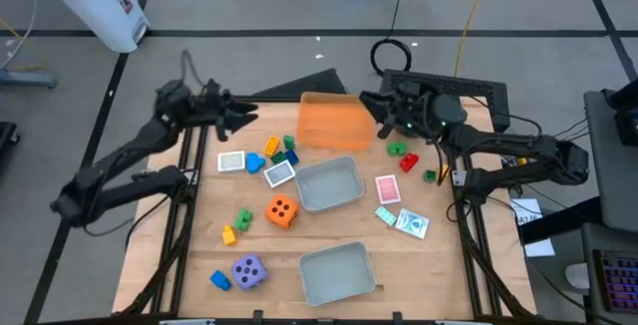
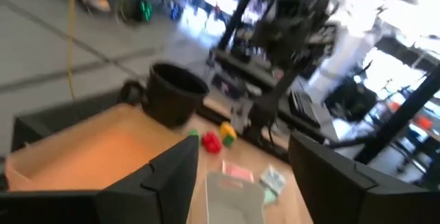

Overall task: Pick & Place Toys
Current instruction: Put the green game piece into the orange bin

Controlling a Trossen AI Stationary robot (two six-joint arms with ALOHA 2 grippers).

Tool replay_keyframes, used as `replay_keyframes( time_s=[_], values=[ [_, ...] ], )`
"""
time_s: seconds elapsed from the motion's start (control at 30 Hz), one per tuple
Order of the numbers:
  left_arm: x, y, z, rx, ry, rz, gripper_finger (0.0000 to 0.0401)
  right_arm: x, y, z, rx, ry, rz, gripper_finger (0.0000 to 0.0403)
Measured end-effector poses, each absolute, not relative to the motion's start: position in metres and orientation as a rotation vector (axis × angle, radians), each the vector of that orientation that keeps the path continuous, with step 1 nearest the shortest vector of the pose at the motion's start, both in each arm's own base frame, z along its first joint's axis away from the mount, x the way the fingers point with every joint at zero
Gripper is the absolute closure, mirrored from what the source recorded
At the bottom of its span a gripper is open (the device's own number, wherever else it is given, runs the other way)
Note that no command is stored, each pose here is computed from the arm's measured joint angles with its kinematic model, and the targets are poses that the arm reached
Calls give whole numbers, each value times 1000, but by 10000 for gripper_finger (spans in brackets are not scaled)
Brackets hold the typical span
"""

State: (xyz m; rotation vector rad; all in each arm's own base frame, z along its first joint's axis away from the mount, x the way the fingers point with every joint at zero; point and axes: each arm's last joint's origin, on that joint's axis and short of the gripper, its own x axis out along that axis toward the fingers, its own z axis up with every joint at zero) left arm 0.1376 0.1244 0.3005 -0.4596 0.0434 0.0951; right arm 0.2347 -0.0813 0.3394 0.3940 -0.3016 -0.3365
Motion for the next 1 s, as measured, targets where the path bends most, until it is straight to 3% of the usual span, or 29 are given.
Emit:
replay_keyframes(
  time_s=[0.2,0.37,0.63,1.0],
  values=[
    [177,144,279,-431,183,-6,153,240,-71,336,404,-184,-221,200],
    [201,153,267,-238,287,24,153,241,-67,327,389,-152,-223,163],
    [226,154,247,0,762,30,153,240,-68,308,398,-91,-240,152],
    [253,164,214,65,930,2,153,237,-68,283,444,7,-263,151]
  ],
)
